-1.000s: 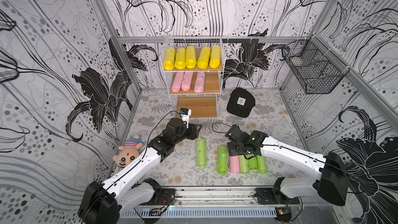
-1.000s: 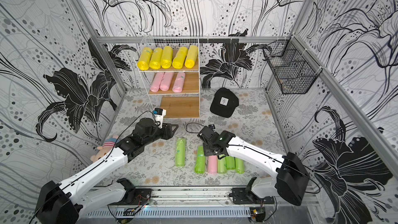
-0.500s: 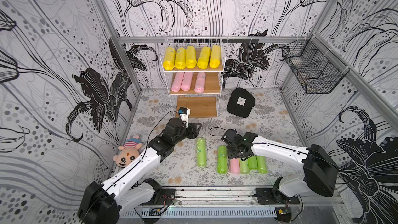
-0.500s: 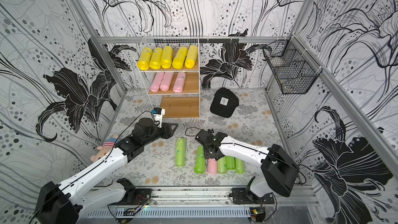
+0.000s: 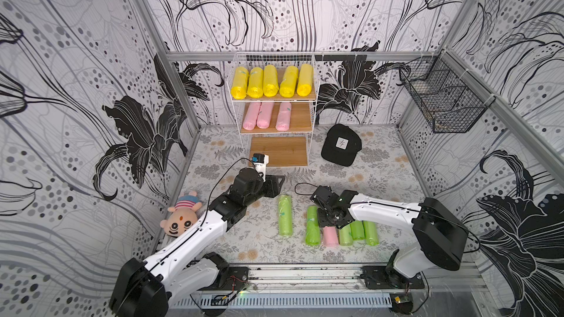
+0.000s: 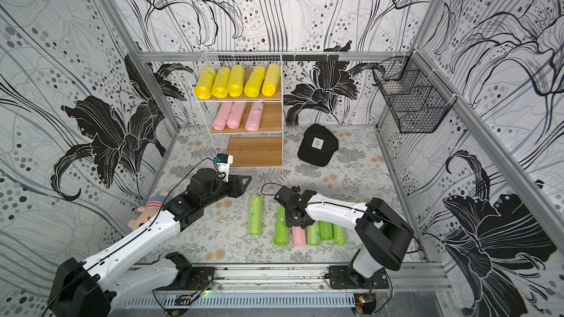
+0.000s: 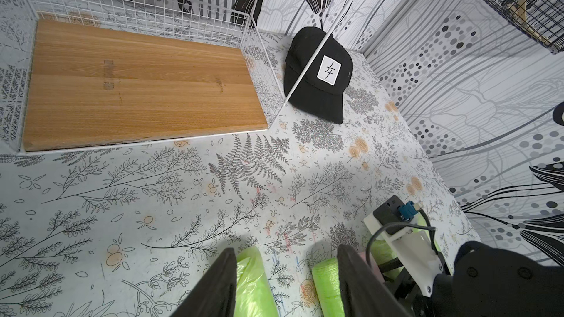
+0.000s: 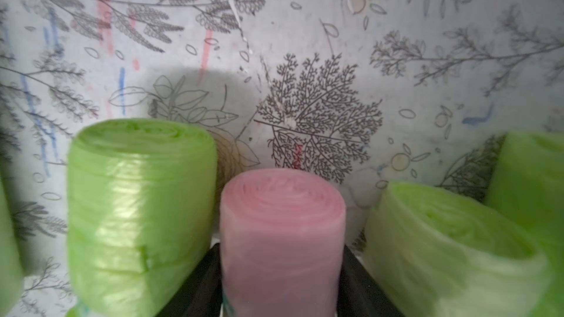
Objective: Sort the rolls of trash bags by color and place them on the shelf
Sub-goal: Pick up the roll of trash bags from the center of the board.
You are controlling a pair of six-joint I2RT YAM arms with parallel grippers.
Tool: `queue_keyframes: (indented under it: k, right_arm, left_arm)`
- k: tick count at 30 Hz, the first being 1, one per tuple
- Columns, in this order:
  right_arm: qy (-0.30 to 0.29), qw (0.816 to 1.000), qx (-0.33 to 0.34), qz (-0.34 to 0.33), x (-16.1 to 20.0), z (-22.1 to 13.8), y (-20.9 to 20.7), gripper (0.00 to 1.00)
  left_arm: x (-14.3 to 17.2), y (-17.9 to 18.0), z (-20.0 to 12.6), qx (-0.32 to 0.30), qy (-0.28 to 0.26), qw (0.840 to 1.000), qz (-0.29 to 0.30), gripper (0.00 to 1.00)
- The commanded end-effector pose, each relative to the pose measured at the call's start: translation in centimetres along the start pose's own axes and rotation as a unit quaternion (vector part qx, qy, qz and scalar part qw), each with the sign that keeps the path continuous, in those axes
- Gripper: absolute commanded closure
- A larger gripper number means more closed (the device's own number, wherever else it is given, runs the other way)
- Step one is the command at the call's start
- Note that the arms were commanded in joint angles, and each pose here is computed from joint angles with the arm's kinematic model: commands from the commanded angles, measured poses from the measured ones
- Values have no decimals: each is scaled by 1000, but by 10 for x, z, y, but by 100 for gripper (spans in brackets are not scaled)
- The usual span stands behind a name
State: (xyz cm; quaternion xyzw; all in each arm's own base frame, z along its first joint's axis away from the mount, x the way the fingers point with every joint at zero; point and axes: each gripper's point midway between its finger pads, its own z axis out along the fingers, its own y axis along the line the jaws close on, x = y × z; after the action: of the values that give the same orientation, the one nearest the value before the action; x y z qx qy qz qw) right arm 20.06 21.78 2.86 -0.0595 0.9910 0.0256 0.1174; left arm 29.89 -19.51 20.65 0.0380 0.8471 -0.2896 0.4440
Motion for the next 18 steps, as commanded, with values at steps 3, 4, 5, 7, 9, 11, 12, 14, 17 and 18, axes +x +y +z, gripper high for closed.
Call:
queue_keyframes:
  k: [3,4,5,7,9,11,12,14,17,18]
  right_arm:
    - [9,999,47,-10,3,11,-13,38]
    - [10,999,46,-10,2,13,-11,38]
    - [9,999,43,-9,2,15,-10,39]
    - [3,999,37,-5,-1,15,-7,43]
    - [-13,999,29,5,-5,11,-7,48]
    - [-38,999,22,17,-13,3,-8,53]
    - [-52,998,18,22,-18,-3,-8,54]
    - [-91,995,7,39,-30,-19,-9,58]
    - [-155,986,-25,59,-52,-50,-8,61]
    - [-180,981,-37,67,-59,-64,-7,62]
  left_arm:
    - [-13,-5,-8,5,-26,1000,2,44]
    - [-14,-5,-9,3,-28,1000,3,44]
    - [-14,-5,-9,2,-29,1000,3,44]
    - [-12,-3,-8,-1,-28,1000,3,44]
    - [-10,-1,-8,-3,-25,1000,2,44]
    - [-9,-1,-7,-3,-24,1000,0,44]
    - [-10,-1,-7,-2,-25,1000,-2,44]
    - [-11,-3,-7,1,-26,1000,-5,44]
    - [-15,-7,-9,9,-35,999,-10,44]
    - [-17,-8,-10,11,-38,999,-11,44]
